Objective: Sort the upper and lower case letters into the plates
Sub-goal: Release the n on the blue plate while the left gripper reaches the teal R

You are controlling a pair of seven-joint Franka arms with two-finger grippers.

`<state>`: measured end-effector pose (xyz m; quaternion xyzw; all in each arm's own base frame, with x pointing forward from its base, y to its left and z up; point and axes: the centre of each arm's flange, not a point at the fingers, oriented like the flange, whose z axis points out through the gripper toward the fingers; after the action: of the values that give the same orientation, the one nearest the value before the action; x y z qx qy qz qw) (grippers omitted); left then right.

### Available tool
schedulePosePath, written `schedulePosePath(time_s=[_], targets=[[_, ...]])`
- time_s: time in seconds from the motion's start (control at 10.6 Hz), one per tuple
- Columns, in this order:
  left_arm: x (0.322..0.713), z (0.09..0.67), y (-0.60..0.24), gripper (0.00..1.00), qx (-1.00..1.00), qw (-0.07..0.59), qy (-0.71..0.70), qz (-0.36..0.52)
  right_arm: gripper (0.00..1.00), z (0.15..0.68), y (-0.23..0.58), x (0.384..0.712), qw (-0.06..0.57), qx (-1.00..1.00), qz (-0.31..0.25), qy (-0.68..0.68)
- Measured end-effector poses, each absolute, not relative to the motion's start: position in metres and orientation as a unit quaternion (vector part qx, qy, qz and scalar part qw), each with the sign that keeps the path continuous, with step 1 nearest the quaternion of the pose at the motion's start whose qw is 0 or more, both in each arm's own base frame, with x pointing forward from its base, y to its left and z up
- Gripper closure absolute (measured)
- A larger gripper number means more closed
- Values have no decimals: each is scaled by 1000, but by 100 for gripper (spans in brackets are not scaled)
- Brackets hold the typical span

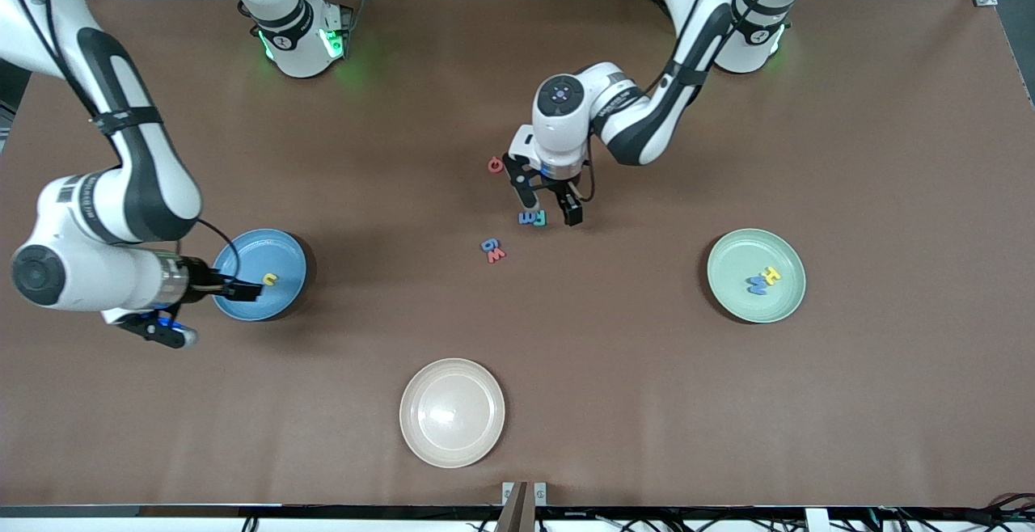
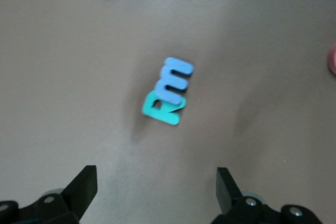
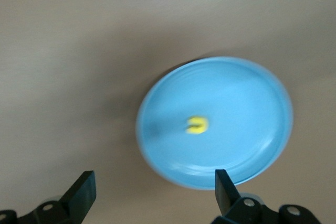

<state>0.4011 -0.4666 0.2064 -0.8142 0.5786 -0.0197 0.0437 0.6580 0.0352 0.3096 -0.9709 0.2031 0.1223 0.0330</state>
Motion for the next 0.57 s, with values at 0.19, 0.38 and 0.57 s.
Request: schedulePosePath(time_s=[0.19,0.38,0.57], targets=[[399,199,-470,0,-793,49,607,-29,0,316,86,658,21,-958,117,262],[401,190,-472,0,-775,44,630,-36,0,319,112,658,19,-940,104,325],[408,187,-475,0,-765,43,641,-41,0,316,127,658,20,-923,103,371]])
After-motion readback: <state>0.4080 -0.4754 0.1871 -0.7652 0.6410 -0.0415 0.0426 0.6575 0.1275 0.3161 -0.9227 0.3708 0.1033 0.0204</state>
